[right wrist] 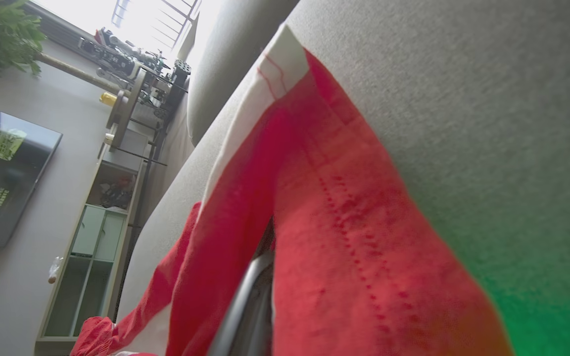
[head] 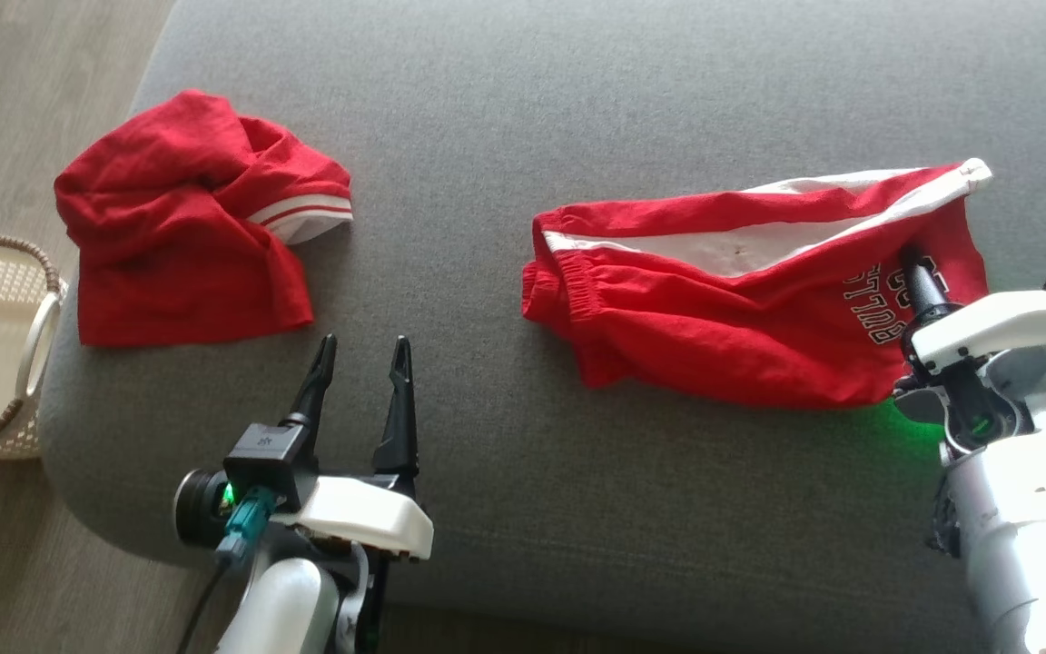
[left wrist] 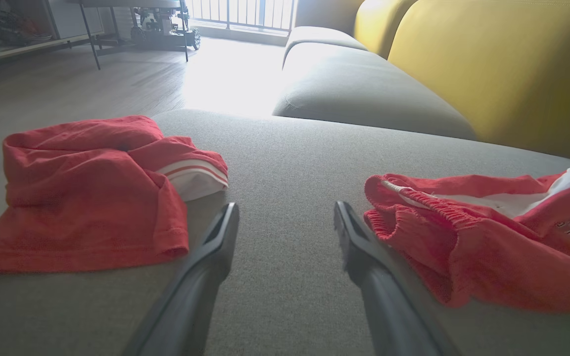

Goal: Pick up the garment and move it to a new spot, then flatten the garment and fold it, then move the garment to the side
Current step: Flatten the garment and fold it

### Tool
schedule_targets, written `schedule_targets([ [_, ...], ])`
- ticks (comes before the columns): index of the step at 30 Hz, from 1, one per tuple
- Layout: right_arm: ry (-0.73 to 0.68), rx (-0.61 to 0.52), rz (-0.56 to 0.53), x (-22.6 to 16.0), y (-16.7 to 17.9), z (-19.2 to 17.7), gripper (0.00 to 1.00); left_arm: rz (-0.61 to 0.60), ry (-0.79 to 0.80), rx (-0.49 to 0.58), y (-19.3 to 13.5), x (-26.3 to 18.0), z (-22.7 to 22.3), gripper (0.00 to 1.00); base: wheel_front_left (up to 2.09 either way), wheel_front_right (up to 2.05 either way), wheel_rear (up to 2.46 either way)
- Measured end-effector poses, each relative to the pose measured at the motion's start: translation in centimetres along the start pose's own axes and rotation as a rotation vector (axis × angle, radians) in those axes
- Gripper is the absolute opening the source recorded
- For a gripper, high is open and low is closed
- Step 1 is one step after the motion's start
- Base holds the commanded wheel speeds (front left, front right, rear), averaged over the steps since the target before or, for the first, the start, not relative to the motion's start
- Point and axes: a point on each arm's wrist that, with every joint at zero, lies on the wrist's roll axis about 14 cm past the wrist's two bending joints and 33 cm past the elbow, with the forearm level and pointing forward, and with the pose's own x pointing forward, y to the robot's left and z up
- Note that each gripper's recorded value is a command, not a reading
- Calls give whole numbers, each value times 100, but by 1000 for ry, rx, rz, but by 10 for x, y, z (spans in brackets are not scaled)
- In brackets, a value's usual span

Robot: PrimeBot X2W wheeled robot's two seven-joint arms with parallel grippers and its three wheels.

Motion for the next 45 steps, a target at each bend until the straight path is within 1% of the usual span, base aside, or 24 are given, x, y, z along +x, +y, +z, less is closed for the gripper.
schedule_targets([
  [5,-87,41,-12,-10,-4,17,0,-11,-14,-4,-4,-2,4,100,0,0,0],
  [7,-129,58,-29,-17,-12,25,0,-18,-24,-6,-5,-2,7,100,0,0,0],
  [12,-242,57,-123,-41,-52,46,0,-37,-24,-13,-11,-9,7,100,0,0,0],
  [16,-317,-5,-236,-65,-92,65,0,-44,-20,-18,-13,-15,5,100,0,0,0],
  [18,-335,-15,-283,-76,-108,72,0,-48,-25,-18,-15,-16,7,100,0,0,0],
  [20,-327,-24,-316,-84,-119,70,0,-56,-25,-21,-15,-16,6,100,0,0,0],
  [24,-320,-37,-334,-91,-124,68,0,-78,-29,-15,-20,-16,7,100,0,0,0],
  [27,-356,-60,-310,-92,-116,82,0,-87,-33,-16,-23,-16,9,100,0,0,0],
  [30,-409,-108,-252,-90,-94,99,0,-93,-38,-16,-25,-16,10,100,0,0,0],
  [31,-409,-108,-252,-90,-94,99,0,-93,-38,-16,-25,-16,10,100,0,0,0],
  [34,-434,-156,-191,-85,-71,103,0,-89,-43,-16,-24,-17,12,100,0,0,0],
  [37,-444,-183,-120,-78,-41,98,0,-80,-49,-16,-21,-19,13,100,0,0,0],
  [41,-439,-247,-18,-68,-1,88,0,-61,-51,-16,-15,-21,14,100,0,0,0],
  [45,-423,-310,76,-62,32,75,0,-41,-45,-17,-9,-25,12,100,0,0,0],
])
